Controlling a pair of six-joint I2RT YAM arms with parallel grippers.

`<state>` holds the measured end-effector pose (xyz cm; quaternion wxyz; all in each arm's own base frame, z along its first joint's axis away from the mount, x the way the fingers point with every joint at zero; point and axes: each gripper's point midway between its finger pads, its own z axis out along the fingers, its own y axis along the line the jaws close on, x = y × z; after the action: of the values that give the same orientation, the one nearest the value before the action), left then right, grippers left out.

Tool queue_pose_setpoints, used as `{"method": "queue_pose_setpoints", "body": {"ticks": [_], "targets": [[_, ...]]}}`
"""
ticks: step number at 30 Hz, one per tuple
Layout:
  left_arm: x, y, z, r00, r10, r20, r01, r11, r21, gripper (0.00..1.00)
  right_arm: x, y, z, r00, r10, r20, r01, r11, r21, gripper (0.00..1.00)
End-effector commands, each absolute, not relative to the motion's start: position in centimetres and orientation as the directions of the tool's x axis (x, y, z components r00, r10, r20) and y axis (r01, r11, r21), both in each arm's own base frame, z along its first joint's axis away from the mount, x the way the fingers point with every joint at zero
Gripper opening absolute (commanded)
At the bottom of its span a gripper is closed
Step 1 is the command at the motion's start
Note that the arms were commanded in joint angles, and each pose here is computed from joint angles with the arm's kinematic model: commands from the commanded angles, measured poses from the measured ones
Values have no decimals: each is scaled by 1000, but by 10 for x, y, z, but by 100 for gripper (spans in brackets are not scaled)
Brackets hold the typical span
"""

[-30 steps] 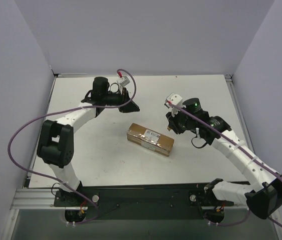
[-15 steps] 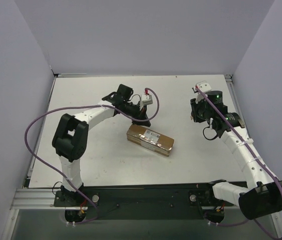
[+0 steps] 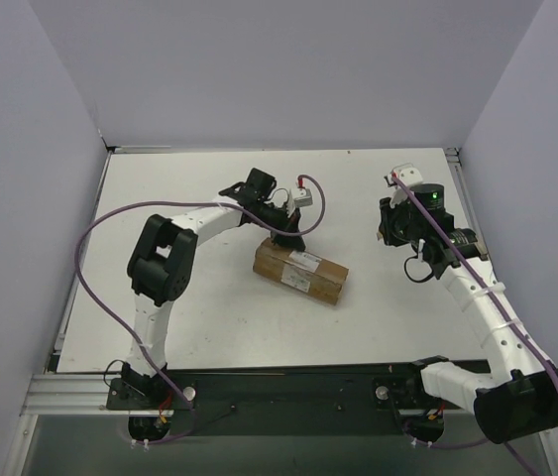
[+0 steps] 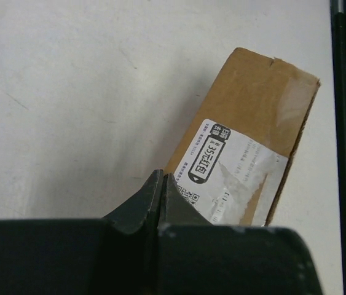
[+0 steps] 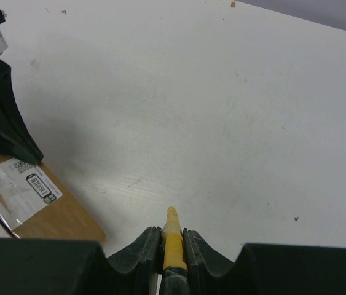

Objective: Unpack the express box

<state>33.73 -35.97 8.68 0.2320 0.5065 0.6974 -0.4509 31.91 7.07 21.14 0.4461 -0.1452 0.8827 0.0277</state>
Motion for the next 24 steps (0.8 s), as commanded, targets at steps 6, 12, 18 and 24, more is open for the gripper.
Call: {"method": "queue_pose_setpoints", "body": {"ticks": [6,12,18,24], "targets": [[443,-342,91,-590,262,-764,796,345,-497,0,324,64,209,-562,-238,-792,-272,958,-95,0],[517,-292,195,-501,-43,-864,775,422,-470,30,333,65,200,-580,-236,-779,-269,959,-90,0],[494,-268,215,-493,-36,-870,782,420,-460,39,342,80,190,-565,-235,-791,-263,960,-97,0],[469,-260,172,-536,9,-844,740,486,-464,40,338,99,164,-602,-309,-737,-320,938,-132,0]]}}
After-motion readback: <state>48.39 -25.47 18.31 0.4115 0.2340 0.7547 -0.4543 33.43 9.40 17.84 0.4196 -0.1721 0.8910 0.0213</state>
